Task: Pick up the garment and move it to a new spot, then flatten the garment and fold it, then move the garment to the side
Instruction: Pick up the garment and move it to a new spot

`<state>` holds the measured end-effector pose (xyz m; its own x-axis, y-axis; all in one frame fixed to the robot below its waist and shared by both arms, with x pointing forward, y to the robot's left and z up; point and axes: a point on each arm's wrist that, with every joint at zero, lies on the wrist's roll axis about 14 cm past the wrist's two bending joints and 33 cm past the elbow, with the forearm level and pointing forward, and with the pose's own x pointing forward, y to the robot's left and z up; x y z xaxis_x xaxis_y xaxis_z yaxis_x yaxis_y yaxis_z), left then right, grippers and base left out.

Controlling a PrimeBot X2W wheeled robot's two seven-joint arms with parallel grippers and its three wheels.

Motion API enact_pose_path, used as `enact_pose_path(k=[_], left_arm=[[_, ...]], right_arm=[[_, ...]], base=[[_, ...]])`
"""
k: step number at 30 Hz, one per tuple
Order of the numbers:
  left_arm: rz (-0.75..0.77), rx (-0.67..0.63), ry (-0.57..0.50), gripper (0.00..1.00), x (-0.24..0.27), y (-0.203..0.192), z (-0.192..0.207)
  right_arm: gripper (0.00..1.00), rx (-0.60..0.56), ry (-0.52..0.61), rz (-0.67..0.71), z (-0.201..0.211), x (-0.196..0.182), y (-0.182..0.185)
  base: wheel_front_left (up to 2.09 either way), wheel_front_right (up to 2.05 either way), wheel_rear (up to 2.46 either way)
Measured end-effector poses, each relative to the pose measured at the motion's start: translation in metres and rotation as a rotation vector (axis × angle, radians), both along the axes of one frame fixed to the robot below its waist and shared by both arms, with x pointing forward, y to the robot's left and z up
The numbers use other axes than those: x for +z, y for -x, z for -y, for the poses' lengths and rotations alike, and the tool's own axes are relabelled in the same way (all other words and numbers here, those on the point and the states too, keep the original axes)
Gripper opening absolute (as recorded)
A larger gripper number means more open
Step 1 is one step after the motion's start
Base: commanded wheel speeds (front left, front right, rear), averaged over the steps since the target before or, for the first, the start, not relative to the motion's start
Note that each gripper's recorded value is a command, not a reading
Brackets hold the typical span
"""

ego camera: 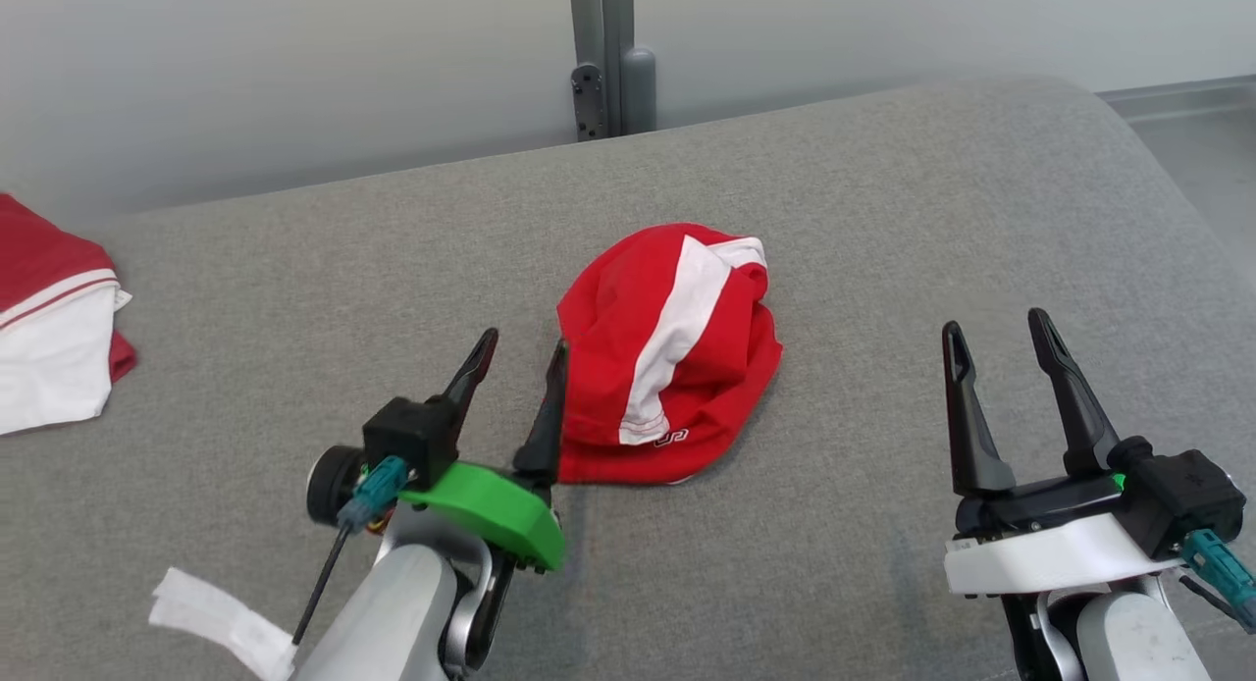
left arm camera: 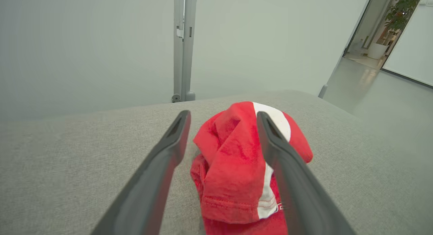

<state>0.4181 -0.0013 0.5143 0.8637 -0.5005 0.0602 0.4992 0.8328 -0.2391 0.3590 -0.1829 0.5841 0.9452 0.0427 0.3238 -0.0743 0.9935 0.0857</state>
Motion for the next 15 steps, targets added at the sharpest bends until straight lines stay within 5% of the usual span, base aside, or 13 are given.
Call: enact_pose_path(k=[15], left_arm=[[0.011,0.381,0.024,1.0,-0.003,0.047,-0.113]], right_arm=[[1.0,0.089,-0.004,-0.031,-0.029,-0.011,-0.002]], base=[[0.0,0.0,0.0]])
